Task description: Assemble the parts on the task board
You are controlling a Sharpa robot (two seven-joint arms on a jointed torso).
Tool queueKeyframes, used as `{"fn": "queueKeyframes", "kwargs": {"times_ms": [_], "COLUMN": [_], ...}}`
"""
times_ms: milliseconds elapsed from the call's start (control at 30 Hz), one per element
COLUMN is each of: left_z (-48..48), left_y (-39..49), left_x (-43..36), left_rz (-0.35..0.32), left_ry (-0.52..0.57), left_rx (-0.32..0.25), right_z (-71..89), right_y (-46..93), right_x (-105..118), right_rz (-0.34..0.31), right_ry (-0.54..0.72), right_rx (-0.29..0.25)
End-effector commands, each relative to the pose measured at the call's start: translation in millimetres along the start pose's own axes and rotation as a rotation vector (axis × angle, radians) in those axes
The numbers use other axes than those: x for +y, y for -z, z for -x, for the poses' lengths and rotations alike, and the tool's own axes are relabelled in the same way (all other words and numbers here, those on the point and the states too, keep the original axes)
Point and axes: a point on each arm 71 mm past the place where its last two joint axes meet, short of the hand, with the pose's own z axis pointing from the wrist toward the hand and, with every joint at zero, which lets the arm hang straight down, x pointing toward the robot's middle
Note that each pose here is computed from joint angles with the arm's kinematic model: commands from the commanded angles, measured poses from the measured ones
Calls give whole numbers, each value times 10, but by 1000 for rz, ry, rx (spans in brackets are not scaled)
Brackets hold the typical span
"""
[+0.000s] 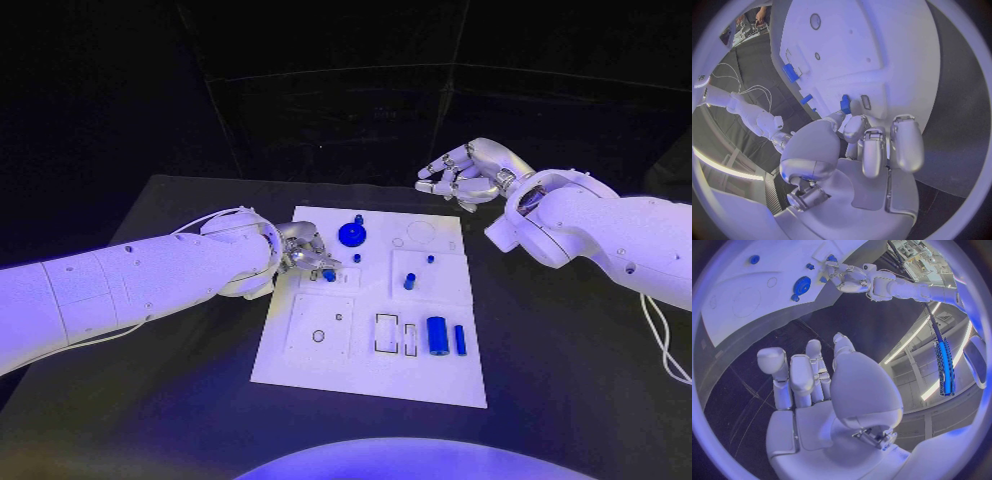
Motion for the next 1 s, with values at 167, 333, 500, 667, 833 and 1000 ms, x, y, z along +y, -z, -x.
{"fn": "queueKeyframes", "kwargs": {"times_ms": [167, 333, 500, 667, 833, 1000], "left_z": [-9, -13, -11, -7, -1, -1], "left_y": [13, 22, 25, 28, 27, 26], "left_x": [-14, -10, -4, 2, 8, 12], "left_rz": [-6, -6, -6, -5, -3, -2], "left_ry": [22, 30, 33, 35, 37, 39], "left_rx": [15, 17, 15, 11, 6, 8], "right_z": [0, -1, -2, -1, -1, -3], "right_y": [-4, -5, -7, -7, -9, -11], "right_x": [12, 12, 13, 12, 12, 13], "right_rz": [7, 7, 7, 7, 7, 7], "right_ry": [2, 2, 2, 2, 2, 2], "right_rx": [9, 9, 9, 8, 7, 8]}}
